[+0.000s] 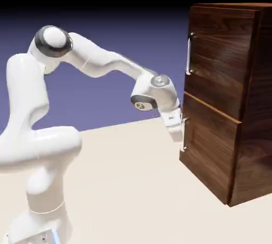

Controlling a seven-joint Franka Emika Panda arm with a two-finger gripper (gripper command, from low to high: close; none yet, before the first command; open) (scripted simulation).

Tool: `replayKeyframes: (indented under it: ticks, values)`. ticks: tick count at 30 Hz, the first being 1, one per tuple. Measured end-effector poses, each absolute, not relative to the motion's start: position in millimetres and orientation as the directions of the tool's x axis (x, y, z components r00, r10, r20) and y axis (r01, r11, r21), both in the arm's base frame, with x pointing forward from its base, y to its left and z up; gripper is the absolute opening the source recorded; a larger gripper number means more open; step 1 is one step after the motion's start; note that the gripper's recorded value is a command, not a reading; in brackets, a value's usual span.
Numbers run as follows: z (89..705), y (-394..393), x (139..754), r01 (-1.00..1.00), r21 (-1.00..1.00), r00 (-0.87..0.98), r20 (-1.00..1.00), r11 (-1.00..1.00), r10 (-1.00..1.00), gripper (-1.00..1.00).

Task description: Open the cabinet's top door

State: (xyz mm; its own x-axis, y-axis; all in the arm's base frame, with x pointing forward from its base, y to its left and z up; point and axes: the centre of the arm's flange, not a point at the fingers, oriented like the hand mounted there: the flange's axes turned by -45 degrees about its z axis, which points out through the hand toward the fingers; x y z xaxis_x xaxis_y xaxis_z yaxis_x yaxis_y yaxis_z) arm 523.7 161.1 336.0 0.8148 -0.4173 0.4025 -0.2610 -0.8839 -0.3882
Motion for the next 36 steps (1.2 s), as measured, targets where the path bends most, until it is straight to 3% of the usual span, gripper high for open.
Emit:
replayKeyframes:
  ticks: [5,18,27,32,33,36]
  values:
    - [380.3,203.2,518.4,-0.135,-0.401,0.754,0.551,-0.906,-0.357,0.00]
    - [466.4,144.0,496.5,-0.100,-0.150,0.351,0.920,-0.984,-0.176,0.00]
    - [537.2,157.6,445.4,-0.059,0.000,0.000,1.000,-0.998,0.000,0.00]
    - [537.2,154.7,495.3,-0.059,0.000,0.000,1.000,-0.998,0.000,0.00]
    - [537.2,154.7,495.3,-0.059,0.000,0.000,1.000,-0.998,0.000,-1.00]
    - [537.2,150.8,487.4,-0.030,0.000,0.000,1.000,-1.000,0.000,-1.00]
